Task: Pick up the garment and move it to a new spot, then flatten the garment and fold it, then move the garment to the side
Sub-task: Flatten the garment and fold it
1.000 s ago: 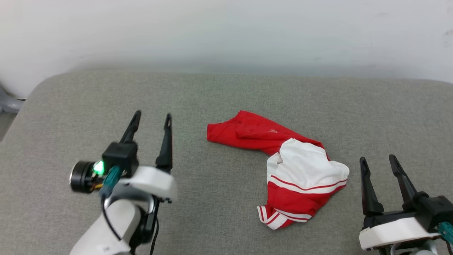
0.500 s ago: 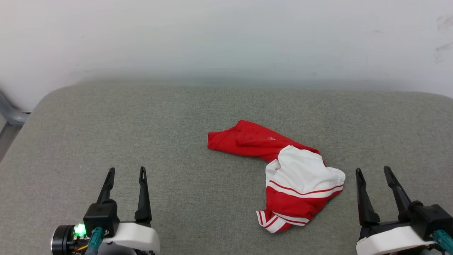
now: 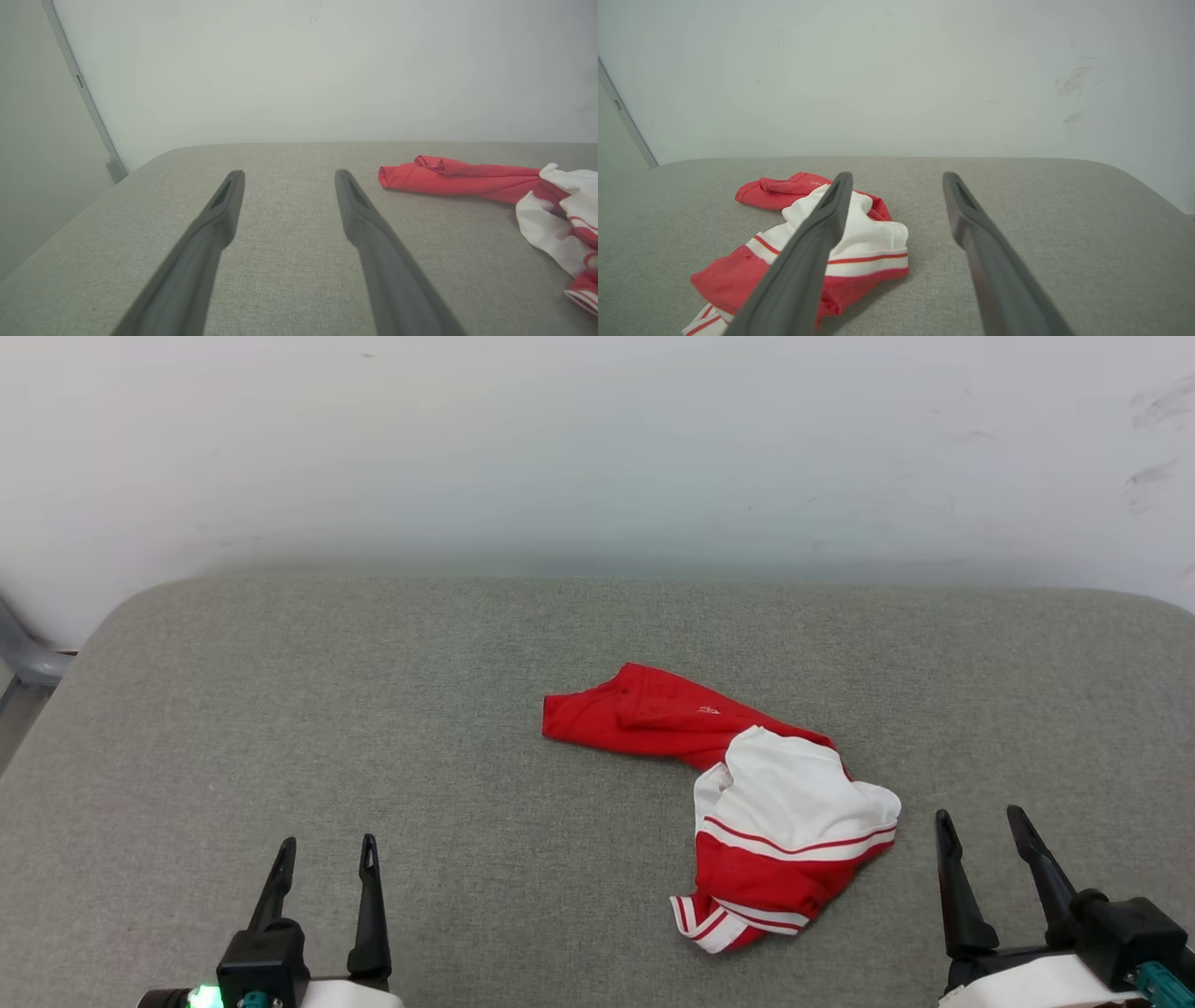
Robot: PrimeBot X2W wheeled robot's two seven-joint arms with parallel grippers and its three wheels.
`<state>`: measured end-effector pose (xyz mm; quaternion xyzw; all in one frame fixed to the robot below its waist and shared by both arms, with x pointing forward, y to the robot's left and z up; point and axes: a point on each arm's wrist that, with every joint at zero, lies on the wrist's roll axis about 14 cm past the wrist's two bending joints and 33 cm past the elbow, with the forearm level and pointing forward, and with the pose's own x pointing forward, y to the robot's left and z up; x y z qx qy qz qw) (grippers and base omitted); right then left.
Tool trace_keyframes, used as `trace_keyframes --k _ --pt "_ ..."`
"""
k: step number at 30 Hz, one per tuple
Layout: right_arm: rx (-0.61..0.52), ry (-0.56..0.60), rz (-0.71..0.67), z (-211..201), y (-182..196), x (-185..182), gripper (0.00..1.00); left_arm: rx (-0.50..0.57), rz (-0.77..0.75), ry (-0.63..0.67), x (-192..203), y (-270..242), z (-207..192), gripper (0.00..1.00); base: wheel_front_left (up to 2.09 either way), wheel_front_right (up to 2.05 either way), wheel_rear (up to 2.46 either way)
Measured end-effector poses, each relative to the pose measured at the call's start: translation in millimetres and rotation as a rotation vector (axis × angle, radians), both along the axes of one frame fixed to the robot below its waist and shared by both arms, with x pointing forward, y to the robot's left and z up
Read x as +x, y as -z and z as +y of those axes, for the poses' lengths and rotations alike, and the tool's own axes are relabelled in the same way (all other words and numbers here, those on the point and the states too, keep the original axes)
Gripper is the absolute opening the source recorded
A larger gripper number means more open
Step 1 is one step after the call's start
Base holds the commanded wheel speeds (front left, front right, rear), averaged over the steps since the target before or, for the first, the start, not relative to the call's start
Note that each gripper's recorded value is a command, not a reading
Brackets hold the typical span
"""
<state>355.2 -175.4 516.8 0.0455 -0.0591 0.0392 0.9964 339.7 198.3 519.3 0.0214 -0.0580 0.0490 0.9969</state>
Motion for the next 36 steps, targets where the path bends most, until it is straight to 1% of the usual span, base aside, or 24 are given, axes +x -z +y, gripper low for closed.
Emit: trace_keyframes --k 8,23,26,30,32,36 --pt "0.008 -0.005 0.016 1.6 5.2 -1.7 1.00 0.008 0.003 0.006 -3.4 1.9 2.7 1.00 0.00 0.00 0.00" --pt "0.000 -0.006 0.011 1.8 3.5 0.2 1.00 0.013 0.007 0.005 -6.5 4.2 3.0 1.00 0.00 0.00 0.00" --pt "-0.027 -0.014 -0.036 4.6 -11.9 9.4 1.00 0.010 0.011 0.004 -6.3 5.4 2.8 1.00 0.00 0.00 0.00" --pt "-0.066 -0.043 -0.143 14.4 -47.7 29.8 1.00 0.010 0.014 0.004 -5.5 6.2 3.1 1.00 0.00 0.00 0.00" --pt "-0.094 -0.074 -0.193 19.9 -65.2 40.9 1.00 0.012 0.012 0.002 -4.3 5.8 3.8 1.00 0.00 0.00 0.00" --pt "-0.167 -0.163 -0.244 32.5 -86.4 63.9 1.00 0.006 0.020 -0.007 -3.1 8.0 6.1 1.00 0.00 0.00 0.00"
